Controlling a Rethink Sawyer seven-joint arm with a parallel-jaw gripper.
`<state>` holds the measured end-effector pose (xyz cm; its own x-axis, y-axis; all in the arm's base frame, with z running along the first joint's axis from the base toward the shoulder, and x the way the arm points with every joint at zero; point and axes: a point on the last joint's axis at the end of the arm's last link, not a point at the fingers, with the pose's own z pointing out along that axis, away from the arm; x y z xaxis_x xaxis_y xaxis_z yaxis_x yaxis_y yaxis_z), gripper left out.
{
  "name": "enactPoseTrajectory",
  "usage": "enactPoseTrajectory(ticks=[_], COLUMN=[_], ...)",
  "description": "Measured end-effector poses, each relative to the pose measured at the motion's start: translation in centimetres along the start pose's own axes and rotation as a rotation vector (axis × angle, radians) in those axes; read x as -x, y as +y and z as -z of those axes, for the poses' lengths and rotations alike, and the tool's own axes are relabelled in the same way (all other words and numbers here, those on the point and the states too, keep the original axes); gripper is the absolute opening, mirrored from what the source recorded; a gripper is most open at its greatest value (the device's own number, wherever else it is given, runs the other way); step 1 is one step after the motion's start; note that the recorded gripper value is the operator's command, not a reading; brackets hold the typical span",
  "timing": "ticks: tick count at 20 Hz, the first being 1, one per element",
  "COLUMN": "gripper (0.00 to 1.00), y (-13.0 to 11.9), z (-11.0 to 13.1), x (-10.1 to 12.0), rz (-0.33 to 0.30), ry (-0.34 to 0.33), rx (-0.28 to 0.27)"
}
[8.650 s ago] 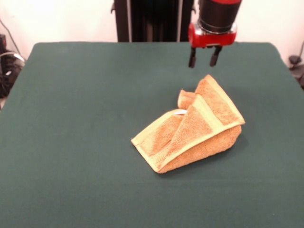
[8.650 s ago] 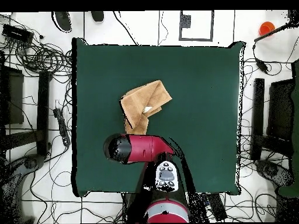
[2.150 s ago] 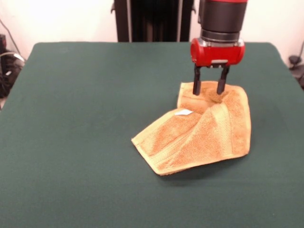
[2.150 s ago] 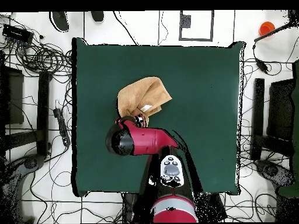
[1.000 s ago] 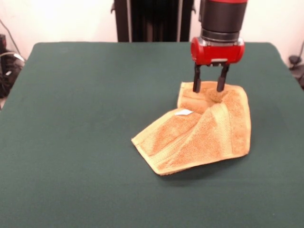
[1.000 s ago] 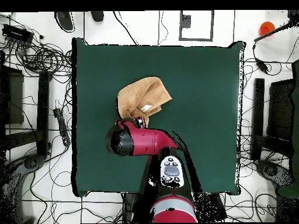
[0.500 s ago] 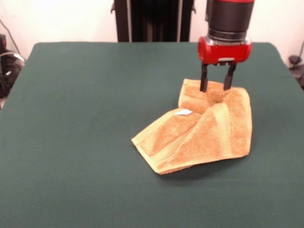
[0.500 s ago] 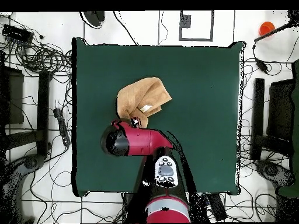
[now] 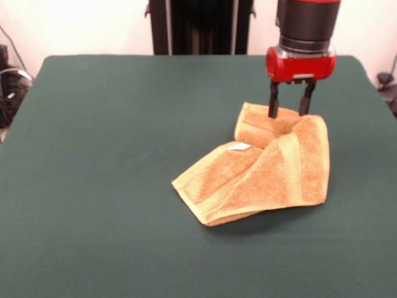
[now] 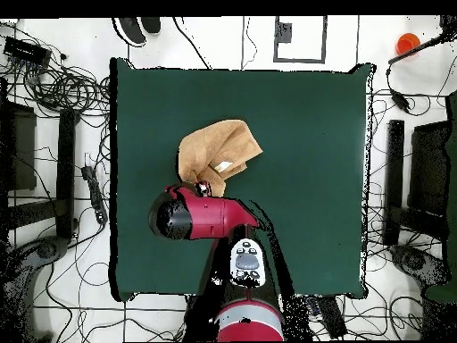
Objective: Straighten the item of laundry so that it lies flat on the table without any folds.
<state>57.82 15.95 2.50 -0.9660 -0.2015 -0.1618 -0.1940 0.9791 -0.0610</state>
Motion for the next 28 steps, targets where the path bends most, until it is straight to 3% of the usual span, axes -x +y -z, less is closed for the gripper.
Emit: enactPoseTrajectory(ticks=[28], gripper=[1.00], y=[1.9], z=[0.2], x=[-0.8], rz=[0.024], ry=[0.053], rx=[0.015])
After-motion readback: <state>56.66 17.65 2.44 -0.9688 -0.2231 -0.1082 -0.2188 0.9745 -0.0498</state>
